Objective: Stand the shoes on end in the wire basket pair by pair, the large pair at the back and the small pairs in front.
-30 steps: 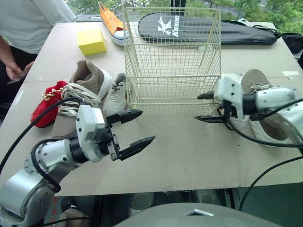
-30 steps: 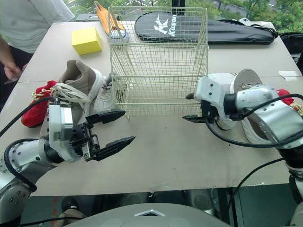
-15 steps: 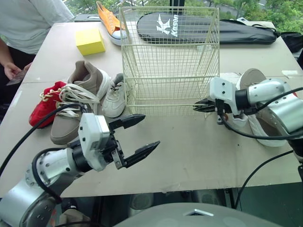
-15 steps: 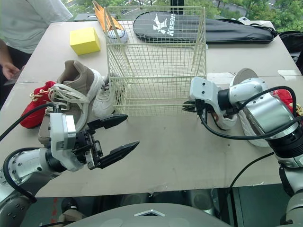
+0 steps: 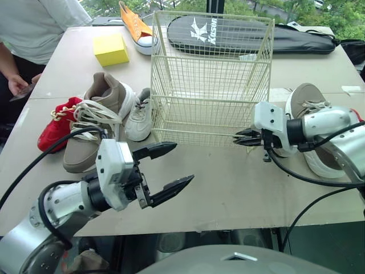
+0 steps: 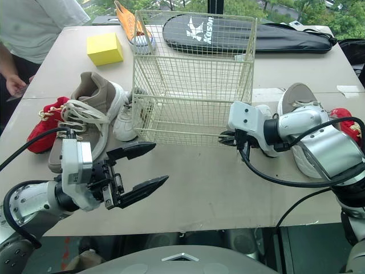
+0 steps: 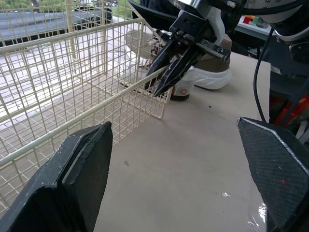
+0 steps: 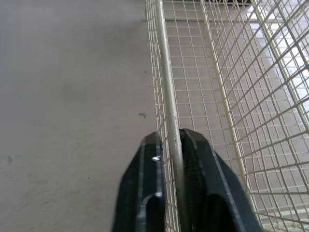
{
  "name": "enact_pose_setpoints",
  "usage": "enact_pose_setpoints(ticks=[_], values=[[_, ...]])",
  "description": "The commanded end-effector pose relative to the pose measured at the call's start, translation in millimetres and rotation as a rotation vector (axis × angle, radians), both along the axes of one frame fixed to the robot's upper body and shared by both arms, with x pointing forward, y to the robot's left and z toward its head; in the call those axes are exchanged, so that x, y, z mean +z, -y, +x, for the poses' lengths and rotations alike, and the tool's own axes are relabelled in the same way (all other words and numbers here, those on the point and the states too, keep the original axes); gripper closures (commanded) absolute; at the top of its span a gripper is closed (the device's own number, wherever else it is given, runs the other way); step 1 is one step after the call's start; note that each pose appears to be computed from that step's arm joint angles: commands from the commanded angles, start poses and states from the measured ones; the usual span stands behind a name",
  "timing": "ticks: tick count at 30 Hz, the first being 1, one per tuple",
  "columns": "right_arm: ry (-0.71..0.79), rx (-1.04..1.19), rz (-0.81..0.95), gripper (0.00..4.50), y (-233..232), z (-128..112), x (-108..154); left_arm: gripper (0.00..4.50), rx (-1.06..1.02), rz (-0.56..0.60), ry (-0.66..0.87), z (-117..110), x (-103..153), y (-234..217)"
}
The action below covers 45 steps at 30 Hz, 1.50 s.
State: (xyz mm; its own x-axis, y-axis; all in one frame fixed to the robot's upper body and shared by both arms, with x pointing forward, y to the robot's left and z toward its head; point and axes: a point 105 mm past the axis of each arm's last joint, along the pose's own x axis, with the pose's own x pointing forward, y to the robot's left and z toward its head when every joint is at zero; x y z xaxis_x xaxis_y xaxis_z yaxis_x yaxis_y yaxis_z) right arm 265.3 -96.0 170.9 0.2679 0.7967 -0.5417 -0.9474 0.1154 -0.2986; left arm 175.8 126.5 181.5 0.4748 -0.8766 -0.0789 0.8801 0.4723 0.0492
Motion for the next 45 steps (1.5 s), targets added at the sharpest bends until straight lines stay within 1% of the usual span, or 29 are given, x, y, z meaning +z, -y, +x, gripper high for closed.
enact_pose_setpoints(ticks=[1,2,3,4,7,9,10,12,18,22,23,24,25,28,31,34,36,39,42,45], values=[[0.188,-0.009,0.079,2.31,8.3,2.3,29.6,0.00,-0.032,0.000,0.001,-3.3,-2.2,1.0],[0.208,-0.029,0.123,1.88,10.4,1.8,36.8,0.00,-0.042,-0.002,-0.006,-4.1,-3.4,2.0],[0.204,-0.028,0.162,1.34,12.4,-2.6,43.0,0.00,-0.054,-0.003,-0.010,-5.0,-4.1,3.2],[0.186,-0.022,0.201,0.91,14.5,-9.3,49.1,0.00,-0.065,-0.006,-0.014,-5.1,-4.7,3.9],[0.124,-0.014,0.313,0.91,23.6,-32.3,65.0,0.00,-0.117,-0.001,-0.024,-2.8,-8.5,5.9],[0.095,-0.038,0.333,0.91,33.0,-43.9,68.3,0.00,-0.160,-0.003,-0.033,-1.4,-10.2,9.1],[0.107,-0.079,0.366,0.91,35.9,-49.3,71.8,0.00,-0.198,-0.006,-0.044,1.1,-12.3,8.3],[0.121,-0.187,0.388,0.91,46.4,-56.0,70.9,0.00,-0.253,-0.009,-0.045,6.4,-16.1,9.4],[0.131,-0.531,0.384,0.91,87.5,-59.4,53.1,0.00,-0.352,-0.054,-0.034,20.3,-16.5,26.9],[0.163,-0.725,0.396,0.91,116.2,-59.1,44.5,0.00,-0.400,-0.059,-0.032,24.6,-18.7,33.6],[0.167,-0.764,0.387,0.35,122.2,-59.7,41.9,0.00,-0.404,-0.061,-0.031,25.5,-18.2,34.6],[0.173,-0.789,0.383,0.05,126.4,-60.1,40.6,0.00,-0.410,-0.062,-0.030,26.2,-17.8,35.7],[0.189,-0.814,0.384,0.01,129.3,-59.6,40.3,0.00,-0.412,-0.063,-0.029,27.3,-17.5,36.0],[0.233,-0.888,0.369,0.01,139.2,-56.2,37.7,0.00,-0.408,-0.076,-0.024,31.5,-14.1,37.5],[0.196,-0.885,0.347,0.01,137.1,-58.8,29.8,0.00,-0.405,-0.088,-0.020,33.9,-9.0,38.8],[0.168,-0.895,0.337,0.01,135.4,-60.2,22.9,0.00,-0.416,-0.073,-0.015,33.3,-8.4,38.9],[0.186,-0.967,0.310,0.01,146.9,-60.0,17.9,0.00,-0.426,-0.057,-0.012,32.7,-7.2,38.4],[0.226,-1.105,0.299,0.01,168.9,-67.5,14.8,0.00,-0.440,-0.048,-0.019,30.0,-2.3,35.4],[0.229,-1.238,0.294,0.01,182.8,-76.4,6.2,0.00,-0.464,-0.033,-0.009,28.5,-1.2,33.8],[0.234,-1.333,0.304,0.01,191.8,-79.1,1.6,0.00,-0.492,-0.023,0.005,28.1,-3.1,33.6]])
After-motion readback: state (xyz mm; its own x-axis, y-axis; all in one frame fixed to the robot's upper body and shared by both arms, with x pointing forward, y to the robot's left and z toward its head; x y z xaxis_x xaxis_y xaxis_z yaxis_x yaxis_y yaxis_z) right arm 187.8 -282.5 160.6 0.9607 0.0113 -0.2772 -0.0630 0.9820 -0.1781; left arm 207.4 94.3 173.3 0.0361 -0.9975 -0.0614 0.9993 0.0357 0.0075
